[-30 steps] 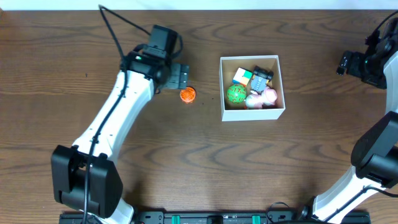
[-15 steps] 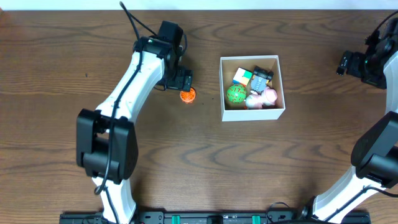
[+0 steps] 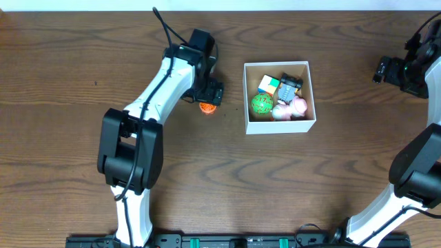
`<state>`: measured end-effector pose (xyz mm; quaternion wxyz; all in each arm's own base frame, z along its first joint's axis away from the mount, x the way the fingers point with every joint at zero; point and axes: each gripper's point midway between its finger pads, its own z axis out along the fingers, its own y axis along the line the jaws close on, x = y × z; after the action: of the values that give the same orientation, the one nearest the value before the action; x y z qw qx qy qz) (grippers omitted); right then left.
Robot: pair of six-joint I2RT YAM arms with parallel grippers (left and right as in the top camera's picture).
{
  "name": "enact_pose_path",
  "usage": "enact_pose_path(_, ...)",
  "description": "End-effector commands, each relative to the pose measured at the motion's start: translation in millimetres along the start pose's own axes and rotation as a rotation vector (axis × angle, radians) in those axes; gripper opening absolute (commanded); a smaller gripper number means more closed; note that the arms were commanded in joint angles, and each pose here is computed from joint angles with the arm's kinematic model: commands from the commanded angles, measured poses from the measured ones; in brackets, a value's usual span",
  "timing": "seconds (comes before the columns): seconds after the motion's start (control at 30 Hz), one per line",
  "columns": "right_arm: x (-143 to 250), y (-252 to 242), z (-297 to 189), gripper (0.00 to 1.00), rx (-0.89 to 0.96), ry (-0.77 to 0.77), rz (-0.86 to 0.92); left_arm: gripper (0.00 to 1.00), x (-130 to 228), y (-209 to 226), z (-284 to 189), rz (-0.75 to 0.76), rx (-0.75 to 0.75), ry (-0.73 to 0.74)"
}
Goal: Pack container
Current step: 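Carry the green ball with left gripper into the box and release, then lower left gripper onto the orange round toy and grasp it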
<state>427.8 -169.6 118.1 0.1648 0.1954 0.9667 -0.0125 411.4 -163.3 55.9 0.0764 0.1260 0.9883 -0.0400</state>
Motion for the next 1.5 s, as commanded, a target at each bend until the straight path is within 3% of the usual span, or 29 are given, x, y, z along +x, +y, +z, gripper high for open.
enact_pose_path(0.0, 1.7, -2.6, 3.2, 0.99, -0.002, 0.009, -0.004, 0.98, -3.3, -9.7, 2.4, 0.035, 0.011, -0.003)
enact_pose_path(1.0, 1.7, -2.6, 3.2, 0.99, -0.002, 0.009, -0.004, 0.98, 5.1, -5.3, 51.6, -0.006, 0.001, 0.076)
enact_pose_path(1.47, 1.7, -2.6, 3.2, 0.99, -0.002, 0.009, -0.004, 0.98, 4.1, -5.4, 53.0, -0.005, 0.001, 0.072)
